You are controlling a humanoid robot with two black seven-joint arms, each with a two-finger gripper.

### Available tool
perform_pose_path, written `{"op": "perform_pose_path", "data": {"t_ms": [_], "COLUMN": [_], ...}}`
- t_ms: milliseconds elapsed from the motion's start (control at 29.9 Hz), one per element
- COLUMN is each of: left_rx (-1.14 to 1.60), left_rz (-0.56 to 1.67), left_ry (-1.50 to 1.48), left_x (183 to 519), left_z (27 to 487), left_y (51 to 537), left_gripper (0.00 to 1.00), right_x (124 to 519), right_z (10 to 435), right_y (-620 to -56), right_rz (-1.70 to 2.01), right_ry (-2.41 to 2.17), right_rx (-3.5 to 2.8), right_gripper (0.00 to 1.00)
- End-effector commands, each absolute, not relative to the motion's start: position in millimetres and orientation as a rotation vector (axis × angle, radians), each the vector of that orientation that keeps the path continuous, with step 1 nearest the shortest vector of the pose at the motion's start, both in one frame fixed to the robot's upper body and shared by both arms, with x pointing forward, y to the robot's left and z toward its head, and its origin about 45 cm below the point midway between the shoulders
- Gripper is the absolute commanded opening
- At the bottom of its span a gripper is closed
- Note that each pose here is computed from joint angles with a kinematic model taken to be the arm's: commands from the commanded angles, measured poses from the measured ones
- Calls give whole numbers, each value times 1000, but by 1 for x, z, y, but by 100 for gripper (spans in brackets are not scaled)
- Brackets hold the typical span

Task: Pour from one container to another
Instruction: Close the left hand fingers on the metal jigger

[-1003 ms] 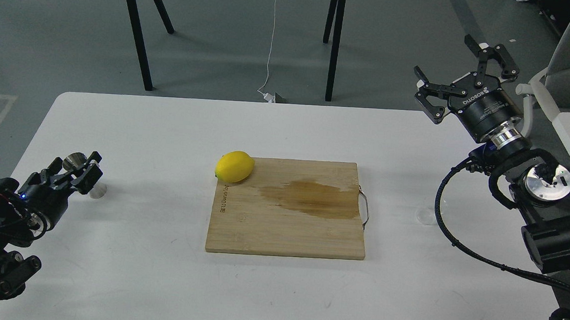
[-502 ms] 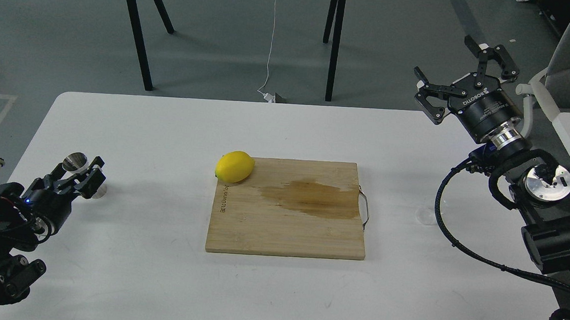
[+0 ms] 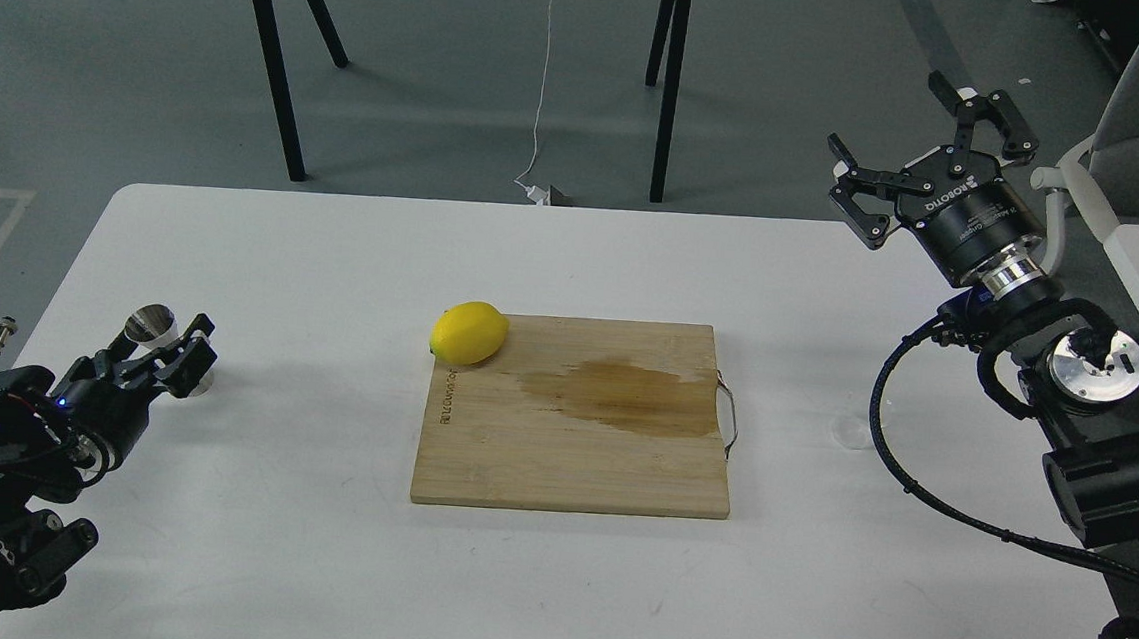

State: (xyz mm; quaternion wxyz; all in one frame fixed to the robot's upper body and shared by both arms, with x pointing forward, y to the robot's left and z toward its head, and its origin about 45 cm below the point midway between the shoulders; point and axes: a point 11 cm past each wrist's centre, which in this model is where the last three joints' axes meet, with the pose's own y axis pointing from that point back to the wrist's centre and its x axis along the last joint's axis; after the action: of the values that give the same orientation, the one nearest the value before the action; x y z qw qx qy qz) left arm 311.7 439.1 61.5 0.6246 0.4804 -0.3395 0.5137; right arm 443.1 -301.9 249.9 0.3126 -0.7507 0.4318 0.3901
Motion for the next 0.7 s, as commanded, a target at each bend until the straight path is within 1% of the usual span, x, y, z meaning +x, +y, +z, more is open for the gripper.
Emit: {"op": "perform_pose_path", "data": {"t_ms": [0, 368, 669], "left_rx": [1105, 1132, 1155], "left_rz": [1176, 1176, 1146], "left_ry": [-777, -763, -760], "left_x": [311, 307, 303], "left_z": [60, 54, 48], "left_y": [439, 442, 442], "left_gripper": [100, 100, 96], "right_x": [443, 443, 443], "right_z": [250, 250, 250], "right_y": [-301, -301, -302], "right_rz": [1030, 1030, 1029], "right_ry": [1138, 1138, 1139], "right_rx": [-1980, -1980, -1980], "right_gripper": [99, 99, 99]}}
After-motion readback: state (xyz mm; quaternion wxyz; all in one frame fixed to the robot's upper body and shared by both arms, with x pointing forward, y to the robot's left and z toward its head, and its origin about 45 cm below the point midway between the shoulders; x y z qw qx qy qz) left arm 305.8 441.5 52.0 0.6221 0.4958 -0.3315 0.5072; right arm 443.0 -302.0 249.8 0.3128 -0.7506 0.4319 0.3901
